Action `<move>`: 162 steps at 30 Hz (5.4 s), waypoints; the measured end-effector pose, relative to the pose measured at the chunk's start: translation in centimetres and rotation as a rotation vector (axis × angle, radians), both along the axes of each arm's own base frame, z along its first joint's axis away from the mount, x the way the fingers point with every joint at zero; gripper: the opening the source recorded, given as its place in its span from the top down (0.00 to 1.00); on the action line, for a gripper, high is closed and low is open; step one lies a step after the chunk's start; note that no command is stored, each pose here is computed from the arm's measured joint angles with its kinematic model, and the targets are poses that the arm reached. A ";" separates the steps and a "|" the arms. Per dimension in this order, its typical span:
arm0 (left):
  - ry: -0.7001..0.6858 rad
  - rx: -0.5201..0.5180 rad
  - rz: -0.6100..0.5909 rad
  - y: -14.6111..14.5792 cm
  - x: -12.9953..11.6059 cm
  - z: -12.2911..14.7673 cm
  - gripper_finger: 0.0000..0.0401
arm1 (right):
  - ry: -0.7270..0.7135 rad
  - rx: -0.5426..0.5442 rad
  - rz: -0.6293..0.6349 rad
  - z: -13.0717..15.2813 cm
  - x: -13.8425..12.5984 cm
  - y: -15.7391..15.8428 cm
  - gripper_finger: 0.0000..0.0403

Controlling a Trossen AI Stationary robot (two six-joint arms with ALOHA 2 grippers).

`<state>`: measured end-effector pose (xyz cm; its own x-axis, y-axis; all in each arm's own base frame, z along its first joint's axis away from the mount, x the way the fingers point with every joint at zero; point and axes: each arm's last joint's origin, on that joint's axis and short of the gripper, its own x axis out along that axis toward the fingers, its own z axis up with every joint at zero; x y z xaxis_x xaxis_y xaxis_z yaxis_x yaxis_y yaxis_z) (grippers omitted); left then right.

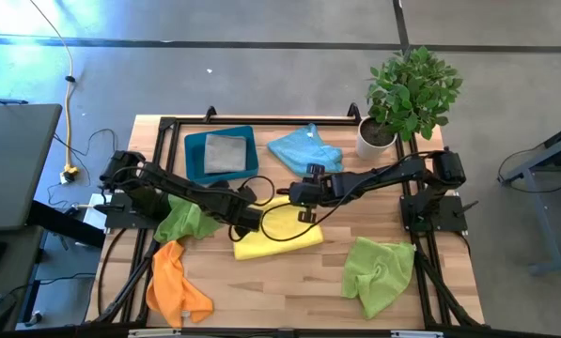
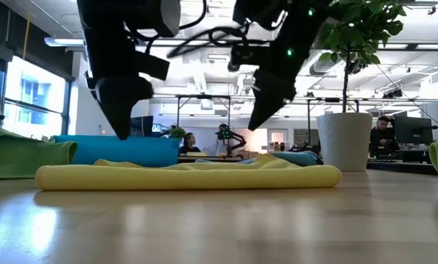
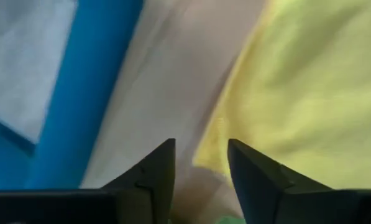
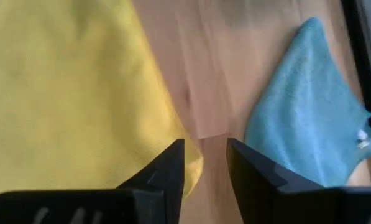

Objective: Fold microfiber towels
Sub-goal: Fold the yellow microfiber cloth

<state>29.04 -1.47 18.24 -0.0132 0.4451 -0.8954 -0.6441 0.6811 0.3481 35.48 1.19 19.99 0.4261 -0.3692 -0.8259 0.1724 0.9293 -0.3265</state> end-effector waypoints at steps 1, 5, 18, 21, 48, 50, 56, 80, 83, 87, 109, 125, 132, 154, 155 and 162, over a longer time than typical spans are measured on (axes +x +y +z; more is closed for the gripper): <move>0.015 0.003 0.008 0.1 -0.2 0.0 0.64 | -0.004 0.029 -0.008 0.2 0.0 0.2 0.72; 0.056 -0.072 -0.047 0.1 -0.3 0.0 0.62 | -0.084 0.213 -0.037 0.1 0.4 1.4 0.72; -0.069 -0.246 -0.681 -3.3 2.4 0.1 0.65 | -0.217 0.393 -0.246 -0.6 -0.7 8.1 0.72; -0.103 -0.235 -0.690 -3.0 2.8 0.2 0.65 | -0.250 0.406 -0.312 -0.9 -1.0 9.4 0.72; -0.107 -0.442 -0.615 -3.9 4.8 -4.7 0.65 | -0.166 0.309 -0.376 -8.1 -0.3 12.2 0.72; -0.139 -0.458 -0.591 -4.5 4.9 -4.7 0.65 | -0.152 0.284 -0.354 -8.1 -0.2 11.9 0.72; -0.263 -0.533 -0.604 -6.9 5.6 -4.5 0.65 | -0.128 0.113 -0.290 -8.2 -0.3 10.7 0.72; -0.076 -0.424 -0.814 -6.4 2.9 -1.8 0.65 | -0.452 0.323 -0.208 -4.8 1.0 14.3 0.72; -0.088 -0.417 -0.822 -6.6 3.0 -1.7 0.65 | -0.455 0.364 -0.206 -5.6 1.4 14.5 0.72; -0.083 -0.417 -0.808 -6.6 3.1 -2.0 0.65 | -0.423 0.403 -0.188 -6.8 1.6 14.8 0.72; -0.296 -0.543 -0.680 -9.1 5.2 -3.8 0.65 | -0.212 0.303 -0.029 -8.8 1.0 14.6 0.72; -0.361 -0.545 -0.724 -10.1 4.3 -1.0 0.65 | -0.200 0.333 0.002 -3.7 -1.2 14.7 0.72; -0.270 -0.463 -1.008 -13.0 2.7 -1.0 0.65 | -0.280 0.309 0.080 -3.6 -1.9 17.7 0.72; -0.173 -0.344 -0.998 -12.3 3.1 -2.9 0.65 | -0.261 0.478 0.112 -6.5 -1.5 20.2 0.71; -0.146 -0.359 -1.002 -12.1 3.1 -3.3 0.65 | -0.249 0.494 0.121 -6.5 -1.5 20.3 0.71; -0.075 -0.358 -1.020 -11.8 3.2 -4.7 0.65 | -0.197 0.445 0.136 -7.4 -1.9 20.3 0.71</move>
